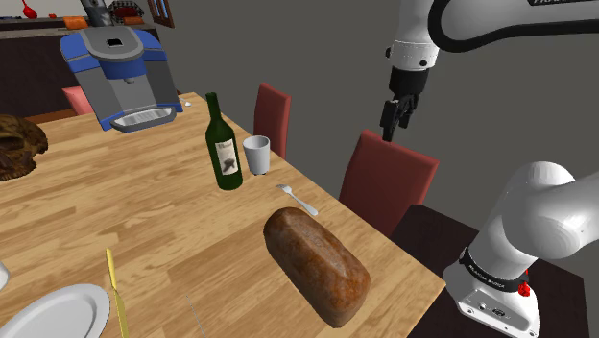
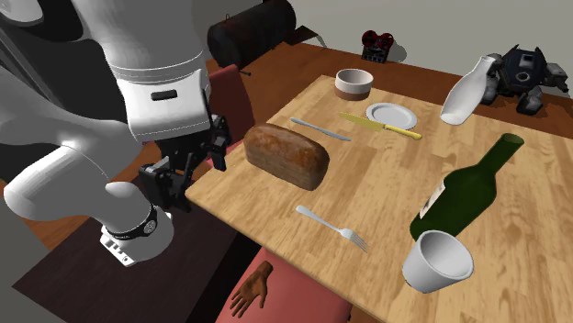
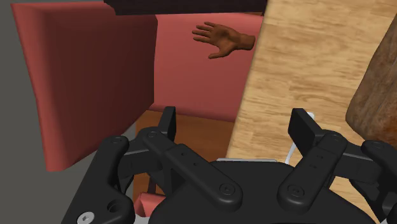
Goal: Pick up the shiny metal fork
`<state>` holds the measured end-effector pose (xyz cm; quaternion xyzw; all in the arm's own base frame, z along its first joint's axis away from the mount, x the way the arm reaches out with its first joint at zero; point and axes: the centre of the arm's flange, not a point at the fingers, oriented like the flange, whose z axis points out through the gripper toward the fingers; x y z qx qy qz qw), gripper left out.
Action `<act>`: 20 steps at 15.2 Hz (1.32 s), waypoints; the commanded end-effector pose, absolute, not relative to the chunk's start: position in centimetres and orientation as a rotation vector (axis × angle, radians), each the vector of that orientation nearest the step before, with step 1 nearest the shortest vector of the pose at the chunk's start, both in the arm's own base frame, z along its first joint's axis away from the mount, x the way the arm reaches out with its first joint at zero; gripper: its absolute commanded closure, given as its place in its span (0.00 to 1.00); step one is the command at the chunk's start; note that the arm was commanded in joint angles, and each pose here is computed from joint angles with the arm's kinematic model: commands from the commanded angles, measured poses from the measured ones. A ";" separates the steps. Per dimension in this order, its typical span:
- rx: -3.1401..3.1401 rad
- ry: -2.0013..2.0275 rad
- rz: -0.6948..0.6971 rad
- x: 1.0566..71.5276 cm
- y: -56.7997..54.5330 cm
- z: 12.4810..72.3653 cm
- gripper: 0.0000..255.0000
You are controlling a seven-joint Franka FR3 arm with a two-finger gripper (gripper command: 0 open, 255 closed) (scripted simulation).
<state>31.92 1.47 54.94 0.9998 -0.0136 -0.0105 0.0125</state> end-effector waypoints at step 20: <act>3.142 -0.177 -0.185 48.9 13.1 39.5 0.00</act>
